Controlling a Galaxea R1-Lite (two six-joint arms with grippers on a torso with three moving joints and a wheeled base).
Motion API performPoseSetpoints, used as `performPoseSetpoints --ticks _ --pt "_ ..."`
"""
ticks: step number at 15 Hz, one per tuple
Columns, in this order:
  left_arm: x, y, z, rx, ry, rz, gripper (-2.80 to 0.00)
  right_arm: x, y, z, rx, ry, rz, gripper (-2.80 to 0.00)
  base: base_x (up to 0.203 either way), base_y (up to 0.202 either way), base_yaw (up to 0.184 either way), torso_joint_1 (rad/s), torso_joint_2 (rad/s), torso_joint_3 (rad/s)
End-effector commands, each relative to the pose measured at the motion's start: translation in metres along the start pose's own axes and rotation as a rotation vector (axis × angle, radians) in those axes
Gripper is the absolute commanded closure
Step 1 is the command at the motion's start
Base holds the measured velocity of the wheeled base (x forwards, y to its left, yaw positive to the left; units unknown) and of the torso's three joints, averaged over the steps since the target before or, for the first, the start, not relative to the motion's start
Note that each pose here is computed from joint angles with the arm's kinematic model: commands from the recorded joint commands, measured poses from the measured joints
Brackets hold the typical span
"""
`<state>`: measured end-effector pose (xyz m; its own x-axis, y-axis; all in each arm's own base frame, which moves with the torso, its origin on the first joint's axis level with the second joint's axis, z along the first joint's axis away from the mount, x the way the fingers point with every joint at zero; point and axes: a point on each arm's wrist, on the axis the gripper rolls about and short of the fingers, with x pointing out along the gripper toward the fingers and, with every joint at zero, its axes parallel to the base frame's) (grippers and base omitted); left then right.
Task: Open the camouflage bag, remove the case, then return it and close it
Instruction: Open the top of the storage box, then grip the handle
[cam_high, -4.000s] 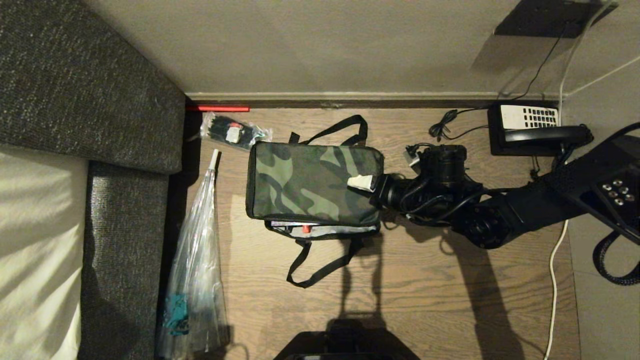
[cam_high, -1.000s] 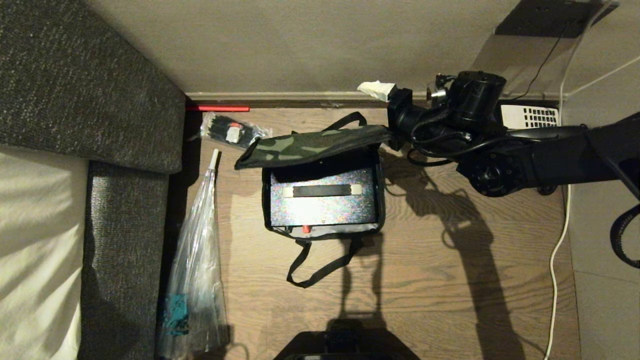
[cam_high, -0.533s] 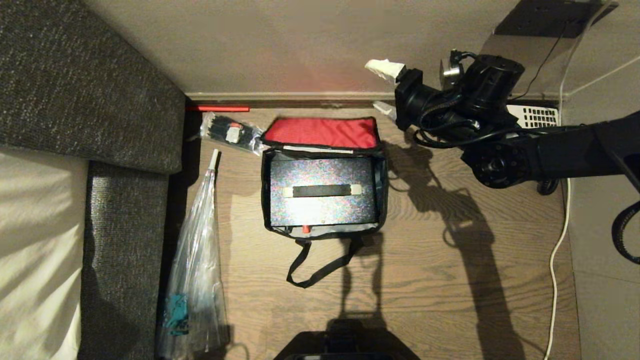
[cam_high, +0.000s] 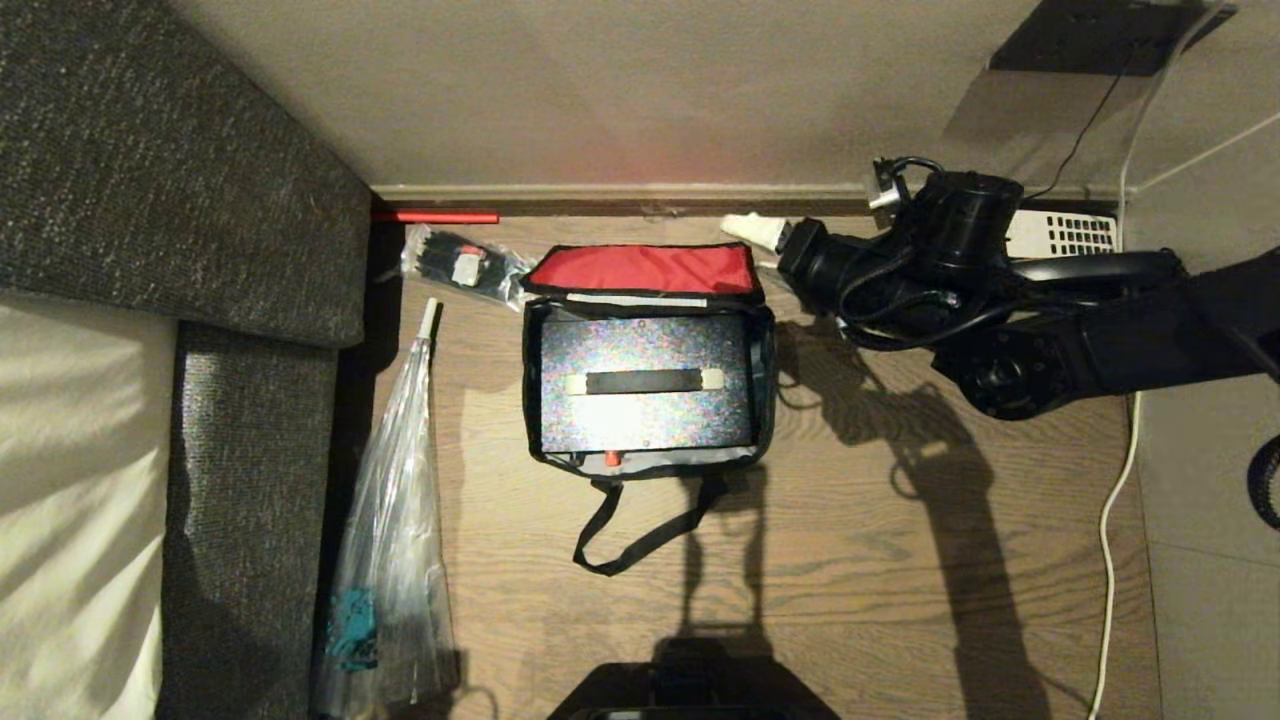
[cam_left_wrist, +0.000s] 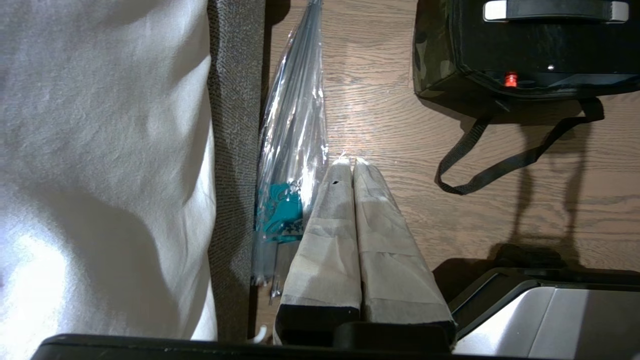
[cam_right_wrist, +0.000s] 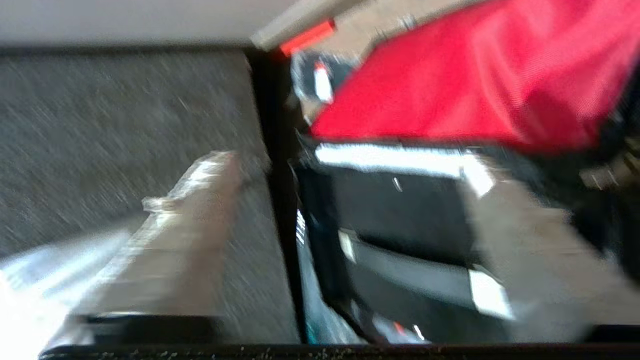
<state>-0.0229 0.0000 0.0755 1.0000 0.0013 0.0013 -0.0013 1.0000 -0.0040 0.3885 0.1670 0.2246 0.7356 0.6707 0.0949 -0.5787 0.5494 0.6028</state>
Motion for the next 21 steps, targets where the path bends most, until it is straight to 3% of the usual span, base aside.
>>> performPoseSetpoints --ticks 1,3,6,9,11,14,18,21 --pt "0.0 0.0 0.0 -0.001 0.001 0.0 0.0 -0.012 0.01 0.005 -0.038 0.01 -0.004 0.0 0.0 0.0 0.0 0.0 0.0 0.0" --pt "0.0 0.0 0.0 -0.001 0.002 0.0 0.0 -0.025 0.011 0.003 -0.105 0.068 -0.055 0.0 0.0 0.0 0.0 0.0 0.0 0.0" --pt "0.0 0.0 0.0 -0.001 0.001 0.0 0.0 -0.051 0.01 -0.005 -0.098 0.139 -0.149 0.0 0.0 0.0 0.0 0.0 0.0 0.0" --pt "0.0 0.0 0.0 -0.001 0.002 0.0 0.0 -0.079 0.007 -0.027 -0.143 0.212 -0.374 0.0 0.0 0.0 0.0 0.0 0.0 0.0" --pt "0.0 0.0 0.0 -0.001 0.002 0.0 0.0 -0.103 0.016 -0.043 -0.153 0.27 -0.45 0.0 0.0 0.0 0.0 0.0 0.0 0.0" --pt "0.0 0.0 0.0 -0.001 0.003 0.0 0.0 -0.131 0.028 -0.057 -0.176 0.319 -0.466 0.0 0.0 0.0 0.0 0.0 0.0 0.0" --pt "0.0 0.0 0.0 -0.001 0.003 0.0 0.0 -0.167 0.047 -0.065 -0.262 0.349 -0.531 0.0 0.0 0.0 0.0 0.0 0.0 0.0" --pt "0.0 0.0 0.0 -0.001 0.001 0.0 0.0 -0.182 0.057 -0.082 -0.384 0.409 -0.579 0.0 0.0 0.0 0.0 0.0 0.0 0.0"
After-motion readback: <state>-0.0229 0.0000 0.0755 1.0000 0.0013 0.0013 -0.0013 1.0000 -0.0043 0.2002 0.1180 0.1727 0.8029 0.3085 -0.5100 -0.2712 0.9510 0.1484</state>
